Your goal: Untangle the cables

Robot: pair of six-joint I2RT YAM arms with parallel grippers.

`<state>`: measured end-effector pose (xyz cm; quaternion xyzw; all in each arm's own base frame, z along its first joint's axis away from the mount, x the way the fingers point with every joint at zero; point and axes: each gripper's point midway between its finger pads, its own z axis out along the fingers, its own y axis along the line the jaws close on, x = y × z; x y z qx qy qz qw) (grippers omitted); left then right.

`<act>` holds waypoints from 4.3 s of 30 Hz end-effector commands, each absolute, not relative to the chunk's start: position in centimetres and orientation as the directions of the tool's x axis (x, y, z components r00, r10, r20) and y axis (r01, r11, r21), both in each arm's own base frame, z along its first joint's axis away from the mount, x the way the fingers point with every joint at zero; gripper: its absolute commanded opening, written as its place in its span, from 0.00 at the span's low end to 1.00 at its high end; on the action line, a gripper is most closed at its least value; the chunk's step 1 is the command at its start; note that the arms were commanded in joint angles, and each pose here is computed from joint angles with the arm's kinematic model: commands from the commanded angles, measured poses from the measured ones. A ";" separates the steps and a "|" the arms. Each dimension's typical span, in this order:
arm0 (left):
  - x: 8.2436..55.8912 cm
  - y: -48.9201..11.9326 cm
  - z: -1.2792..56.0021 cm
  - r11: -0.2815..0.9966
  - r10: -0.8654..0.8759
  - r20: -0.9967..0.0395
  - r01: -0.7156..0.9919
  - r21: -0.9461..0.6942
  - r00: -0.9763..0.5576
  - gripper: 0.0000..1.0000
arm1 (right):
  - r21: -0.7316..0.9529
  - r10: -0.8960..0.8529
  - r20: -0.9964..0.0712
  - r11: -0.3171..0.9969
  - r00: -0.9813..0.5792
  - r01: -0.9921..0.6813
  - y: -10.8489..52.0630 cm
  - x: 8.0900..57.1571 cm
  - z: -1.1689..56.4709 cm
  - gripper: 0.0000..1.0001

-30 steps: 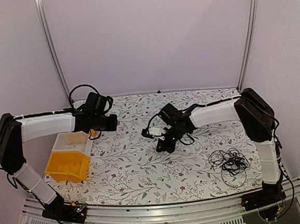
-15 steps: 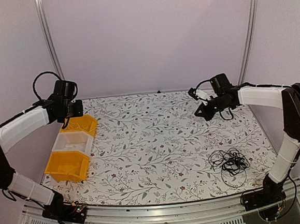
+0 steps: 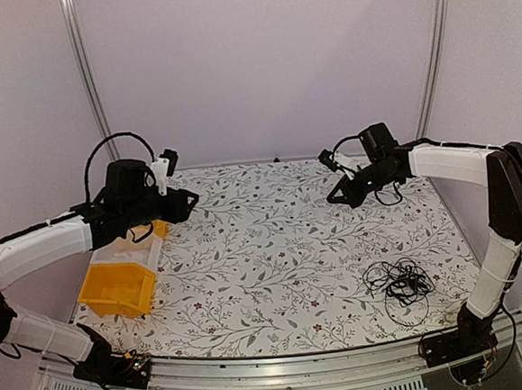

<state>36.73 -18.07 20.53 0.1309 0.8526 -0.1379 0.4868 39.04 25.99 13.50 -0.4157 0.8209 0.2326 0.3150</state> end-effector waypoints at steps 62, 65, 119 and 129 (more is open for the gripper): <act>37.8 -17.4 37.4 0.883 0.410 -0.912 0.246 0.401 0.014 0.00 | 0.065 -0.525 -0.789 0.444 -0.318 -0.894 21.4 32.1 14.4 0.54; 38.3 -14.2 38.1 0.891 0.418 -0.909 0.194 0.410 0.002 0.00 | 0.067 -0.539 -0.776 0.445 -0.327 -0.893 21.3 32.2 13.8 0.54; 42.9 -0.8 12.0 0.996 -0.089 -0.628 -0.070 -0.055 -0.773 0.00 | 0.151 -0.621 -0.673 0.416 -0.401 -0.897 21.0 31.6 8.4 0.56; 45.7 1.4 9.2 0.992 -0.094 -0.555 -0.127 0.020 -0.827 0.00 | 0.147 -0.622 -0.674 0.417 -0.400 -0.897 20.9 31.7 8.6 0.56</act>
